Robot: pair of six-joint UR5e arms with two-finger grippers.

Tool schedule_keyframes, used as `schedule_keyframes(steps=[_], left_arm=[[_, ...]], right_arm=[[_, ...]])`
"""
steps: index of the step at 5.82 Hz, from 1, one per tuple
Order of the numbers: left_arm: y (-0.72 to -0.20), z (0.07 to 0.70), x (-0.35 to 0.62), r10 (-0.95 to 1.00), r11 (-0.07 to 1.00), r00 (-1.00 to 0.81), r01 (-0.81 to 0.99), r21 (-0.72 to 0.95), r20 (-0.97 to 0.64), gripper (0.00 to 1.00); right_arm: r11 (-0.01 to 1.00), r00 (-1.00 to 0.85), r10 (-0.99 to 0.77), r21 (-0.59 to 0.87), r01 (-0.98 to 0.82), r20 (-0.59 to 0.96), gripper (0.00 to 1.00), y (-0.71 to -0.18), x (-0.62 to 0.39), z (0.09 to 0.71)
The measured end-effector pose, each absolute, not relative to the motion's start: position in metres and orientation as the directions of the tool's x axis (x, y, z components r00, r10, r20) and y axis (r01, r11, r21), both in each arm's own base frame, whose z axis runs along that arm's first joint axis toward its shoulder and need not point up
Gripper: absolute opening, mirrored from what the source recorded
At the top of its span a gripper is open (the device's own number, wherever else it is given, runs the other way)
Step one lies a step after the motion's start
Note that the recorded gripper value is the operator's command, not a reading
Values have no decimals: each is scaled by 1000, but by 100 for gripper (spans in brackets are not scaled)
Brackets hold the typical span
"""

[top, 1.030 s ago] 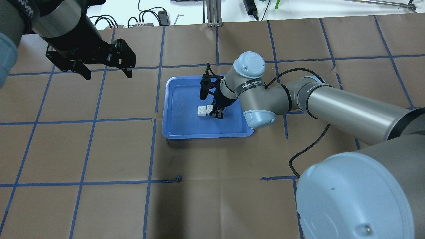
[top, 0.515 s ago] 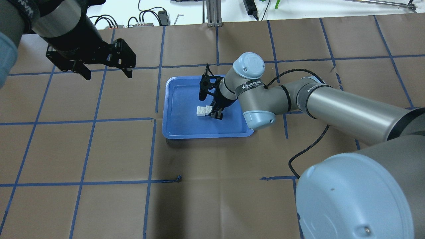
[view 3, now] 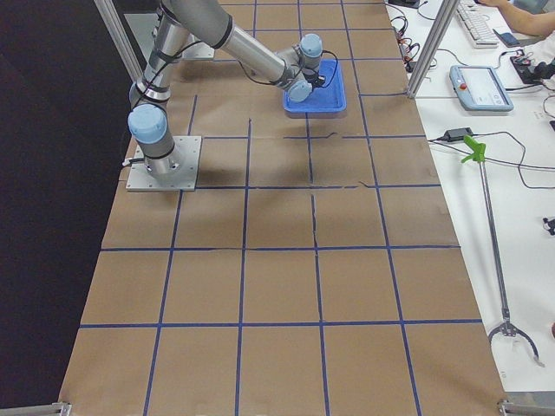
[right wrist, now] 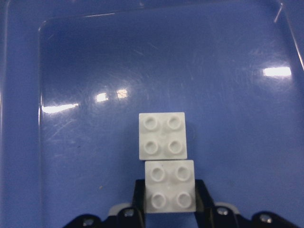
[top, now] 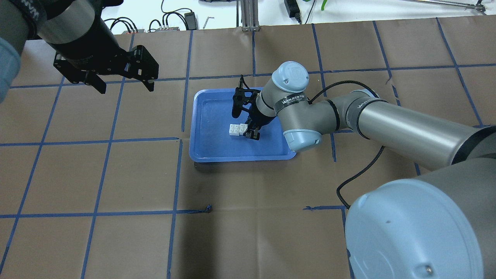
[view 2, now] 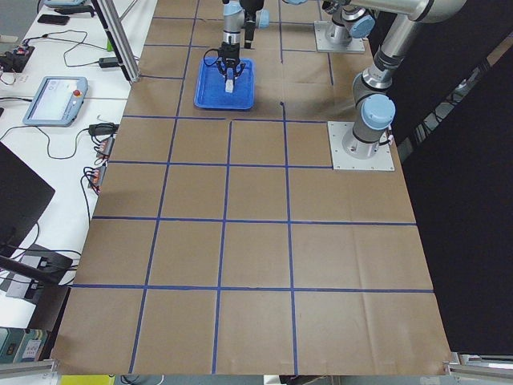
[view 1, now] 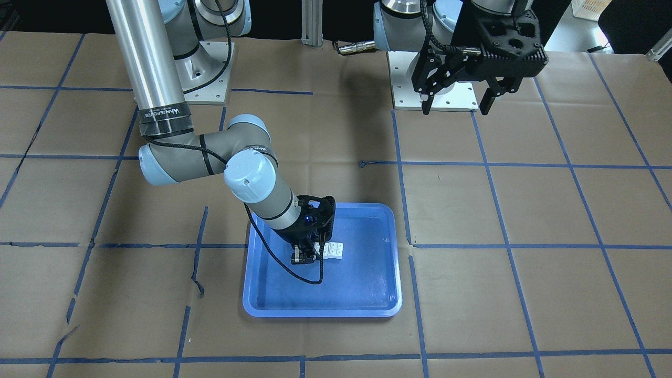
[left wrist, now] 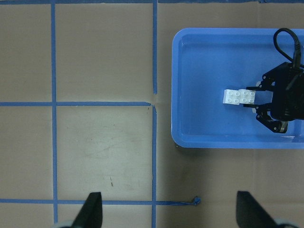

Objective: Assemble white blocks and place on blue tray

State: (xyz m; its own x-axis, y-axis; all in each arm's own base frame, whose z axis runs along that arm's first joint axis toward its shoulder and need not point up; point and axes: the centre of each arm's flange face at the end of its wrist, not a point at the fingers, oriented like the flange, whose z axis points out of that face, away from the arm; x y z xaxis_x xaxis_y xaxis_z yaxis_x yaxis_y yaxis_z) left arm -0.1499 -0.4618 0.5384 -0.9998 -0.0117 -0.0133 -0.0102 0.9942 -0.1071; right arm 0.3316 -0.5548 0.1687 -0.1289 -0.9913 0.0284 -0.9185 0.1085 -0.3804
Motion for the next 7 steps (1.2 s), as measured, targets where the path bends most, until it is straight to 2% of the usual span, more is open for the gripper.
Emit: schedule_keyframes(steps=[7], left_arm=[[-462, 538, -150, -12, 994, -1000, -10, -107, -13, 99]], right_arm=[[96, -115, -993, -379, -921, 29, 17, -550, 340, 168]])
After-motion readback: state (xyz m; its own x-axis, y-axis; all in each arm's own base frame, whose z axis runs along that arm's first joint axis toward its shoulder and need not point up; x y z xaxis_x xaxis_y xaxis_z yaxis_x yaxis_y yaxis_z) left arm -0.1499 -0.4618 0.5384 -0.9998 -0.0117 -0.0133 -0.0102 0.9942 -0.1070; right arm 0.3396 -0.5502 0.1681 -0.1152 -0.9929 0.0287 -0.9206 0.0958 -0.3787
